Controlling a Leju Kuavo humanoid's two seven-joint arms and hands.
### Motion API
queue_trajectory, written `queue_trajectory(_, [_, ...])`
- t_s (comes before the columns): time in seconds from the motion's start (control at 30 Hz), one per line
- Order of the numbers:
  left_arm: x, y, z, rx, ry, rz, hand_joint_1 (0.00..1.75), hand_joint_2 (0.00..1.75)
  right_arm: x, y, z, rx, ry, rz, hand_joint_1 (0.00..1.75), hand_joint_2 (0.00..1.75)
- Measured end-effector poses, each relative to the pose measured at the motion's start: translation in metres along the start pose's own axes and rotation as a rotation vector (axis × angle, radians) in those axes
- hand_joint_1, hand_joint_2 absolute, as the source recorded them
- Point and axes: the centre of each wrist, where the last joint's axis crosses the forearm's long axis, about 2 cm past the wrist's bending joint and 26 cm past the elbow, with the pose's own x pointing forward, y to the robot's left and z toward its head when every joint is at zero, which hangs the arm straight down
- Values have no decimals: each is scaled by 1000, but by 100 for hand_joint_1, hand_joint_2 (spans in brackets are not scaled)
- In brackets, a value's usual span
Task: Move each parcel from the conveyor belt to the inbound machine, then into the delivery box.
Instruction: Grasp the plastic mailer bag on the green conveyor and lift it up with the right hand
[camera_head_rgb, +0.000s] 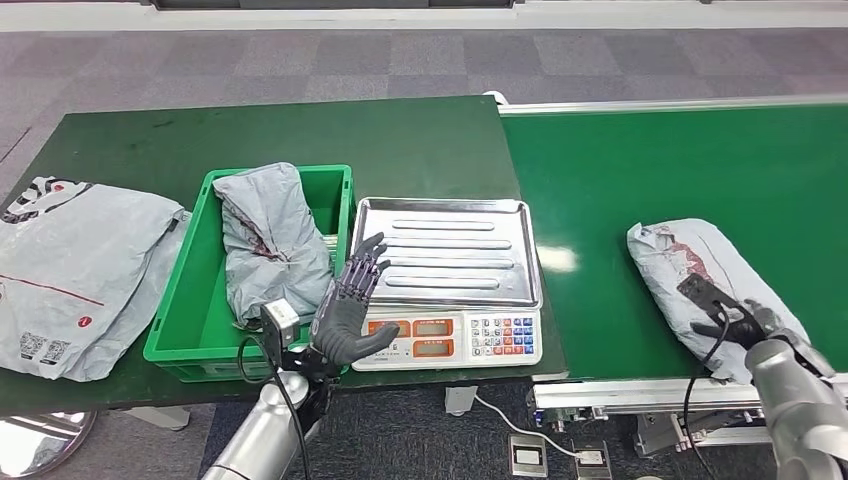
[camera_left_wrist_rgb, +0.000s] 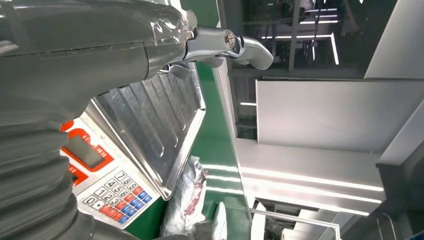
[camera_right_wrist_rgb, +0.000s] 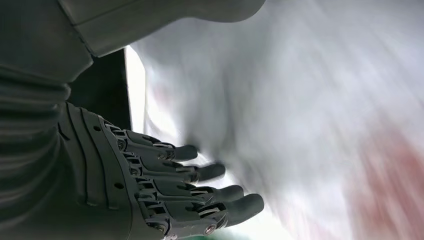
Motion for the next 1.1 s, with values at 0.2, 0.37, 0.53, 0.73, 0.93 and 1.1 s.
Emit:
queue_trajectory(0.2, [-2,-1,-2,-14,16,4,0,175,-25,6,0,235,59,69,0,175])
queue_trajectory(0.37, [-3,0,-2,-9,21,10,0,175,-25,2,0,261,76,80,0,175])
queue_trajectory(0.53, [-4,0,-2,-9,26,10,0,175,-24,0,0,265,81,84,0,175])
queue_trajectory(0.73, [-5,1,-2,0,32,5,0,175,-17,-4,-1,293,73,118,0,175])
queue_trajectory(0.93, [-5,2,-1,2,33,2,0,175,-12,-5,-2,307,53,138,117,175])
queue_trajectory(1.1, [-5,3,-1,3,33,-1,0,175,-8,-7,-2,286,24,140,175,175])
